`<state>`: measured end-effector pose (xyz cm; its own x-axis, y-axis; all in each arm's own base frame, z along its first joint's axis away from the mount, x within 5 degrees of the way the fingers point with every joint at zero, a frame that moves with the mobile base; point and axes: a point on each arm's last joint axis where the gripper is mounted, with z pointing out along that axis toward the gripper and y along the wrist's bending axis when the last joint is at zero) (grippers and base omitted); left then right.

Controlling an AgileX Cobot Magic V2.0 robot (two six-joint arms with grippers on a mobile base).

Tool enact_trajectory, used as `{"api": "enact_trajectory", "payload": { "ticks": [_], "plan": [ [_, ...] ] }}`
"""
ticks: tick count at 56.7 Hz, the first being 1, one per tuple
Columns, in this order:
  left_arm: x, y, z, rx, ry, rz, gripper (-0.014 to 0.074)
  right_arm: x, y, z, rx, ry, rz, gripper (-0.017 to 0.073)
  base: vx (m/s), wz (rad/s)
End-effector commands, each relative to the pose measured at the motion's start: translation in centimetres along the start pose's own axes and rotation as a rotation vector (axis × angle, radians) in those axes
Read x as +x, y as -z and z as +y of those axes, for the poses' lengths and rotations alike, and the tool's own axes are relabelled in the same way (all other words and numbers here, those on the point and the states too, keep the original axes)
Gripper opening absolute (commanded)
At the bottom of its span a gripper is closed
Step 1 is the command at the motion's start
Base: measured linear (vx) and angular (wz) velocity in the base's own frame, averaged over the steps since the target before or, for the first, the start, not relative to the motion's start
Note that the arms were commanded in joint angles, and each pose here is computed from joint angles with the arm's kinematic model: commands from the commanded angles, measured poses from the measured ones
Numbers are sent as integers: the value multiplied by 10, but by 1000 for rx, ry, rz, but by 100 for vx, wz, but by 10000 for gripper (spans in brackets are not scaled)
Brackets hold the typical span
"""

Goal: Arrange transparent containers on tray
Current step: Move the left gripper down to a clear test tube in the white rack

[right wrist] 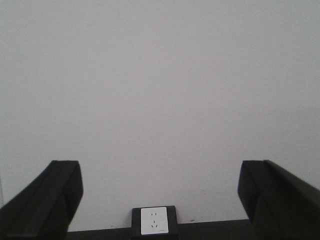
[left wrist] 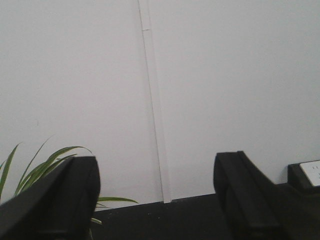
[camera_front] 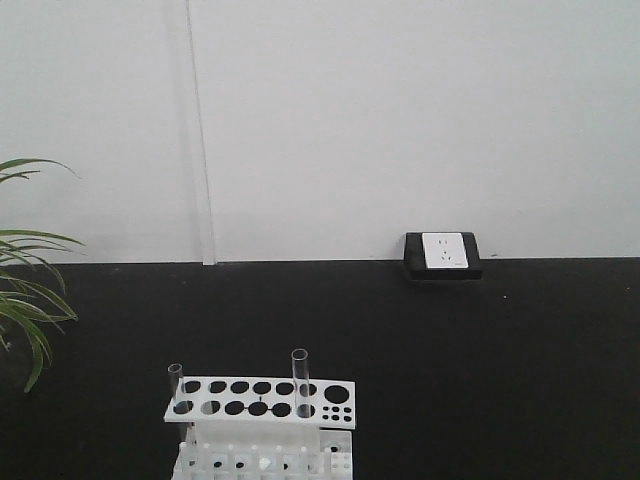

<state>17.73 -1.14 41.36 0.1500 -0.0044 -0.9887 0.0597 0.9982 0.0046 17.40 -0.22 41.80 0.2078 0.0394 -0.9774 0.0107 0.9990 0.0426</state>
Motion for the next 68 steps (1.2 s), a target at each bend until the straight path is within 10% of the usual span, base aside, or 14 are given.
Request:
{"api": "enact_trajectory", "payload": {
  "ticks": [1, 17, 38, 68],
  "plan": [
    [-21, 3, 1, -8, 31, -132, 556, -16, -4, 5, -26, -2, -98, 676, 0, 0],
    [29, 11, -16, 84, 24, -25, 467, 15, -5, 53, -295, 166, -49, 564, 0, 0],
    [141, 37, -20, 100, 13, 113, 406, 112, 29, 57, -376, 46, 7, 549, 0, 0],
    [202, -45, -54, 304, 116, 243, 526, 135, 19, 62, -387, 30, -27, 547, 0, 0]
  ]
}}
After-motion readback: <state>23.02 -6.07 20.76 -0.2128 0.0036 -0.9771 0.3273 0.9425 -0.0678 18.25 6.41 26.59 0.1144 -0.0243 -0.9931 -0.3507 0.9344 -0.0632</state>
